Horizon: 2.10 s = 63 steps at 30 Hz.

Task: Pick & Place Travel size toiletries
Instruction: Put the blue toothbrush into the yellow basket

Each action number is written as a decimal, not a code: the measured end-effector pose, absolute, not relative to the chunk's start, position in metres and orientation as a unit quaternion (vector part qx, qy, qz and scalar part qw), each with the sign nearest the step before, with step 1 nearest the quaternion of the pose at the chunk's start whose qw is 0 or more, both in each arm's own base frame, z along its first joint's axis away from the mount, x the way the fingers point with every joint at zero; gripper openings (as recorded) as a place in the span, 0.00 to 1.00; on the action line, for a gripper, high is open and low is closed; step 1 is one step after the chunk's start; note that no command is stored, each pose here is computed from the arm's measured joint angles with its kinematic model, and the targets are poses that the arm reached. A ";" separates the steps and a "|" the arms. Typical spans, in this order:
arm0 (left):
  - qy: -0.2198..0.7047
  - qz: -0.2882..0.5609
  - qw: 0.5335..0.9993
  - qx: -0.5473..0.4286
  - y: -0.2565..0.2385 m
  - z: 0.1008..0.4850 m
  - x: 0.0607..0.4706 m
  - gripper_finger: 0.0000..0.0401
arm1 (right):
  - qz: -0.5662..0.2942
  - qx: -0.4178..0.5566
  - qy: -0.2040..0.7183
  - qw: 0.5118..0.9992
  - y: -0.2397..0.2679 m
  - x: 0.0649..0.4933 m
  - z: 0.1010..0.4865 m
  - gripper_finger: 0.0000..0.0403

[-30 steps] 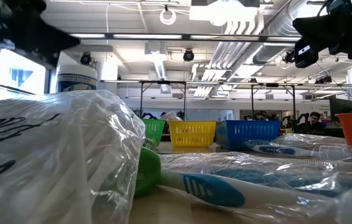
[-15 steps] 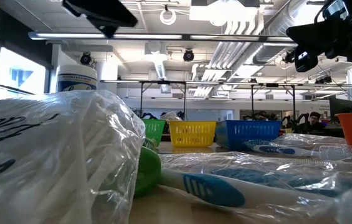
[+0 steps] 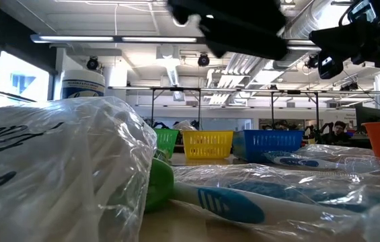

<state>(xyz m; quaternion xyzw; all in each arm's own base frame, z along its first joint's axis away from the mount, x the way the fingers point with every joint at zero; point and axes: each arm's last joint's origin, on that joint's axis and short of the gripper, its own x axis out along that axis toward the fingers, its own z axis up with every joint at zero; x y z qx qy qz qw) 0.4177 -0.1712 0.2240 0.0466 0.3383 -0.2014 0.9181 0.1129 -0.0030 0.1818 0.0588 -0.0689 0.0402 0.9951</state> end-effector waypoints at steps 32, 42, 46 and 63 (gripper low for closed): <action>0.398 -0.203 0.894 0.044 -0.206 0.148 0.450 0.53 | 0.040 0.065 -0.045 0.996 -0.003 0.113 0.177 0.01; 0.426 -0.165 0.888 0.056 -0.199 0.137 0.451 0.51 | 0.039 0.065 -0.043 0.996 -0.003 0.113 0.177 0.01; 0.430 -0.169 0.885 0.056 -0.195 0.134 0.452 0.41 | 0.040 0.064 -0.042 0.996 -0.003 0.114 0.176 0.01; 0.379 -0.213 0.894 0.105 -0.187 0.203 0.440 0.07 | 0.040 0.063 -0.041 0.996 -0.003 0.114 0.176 0.01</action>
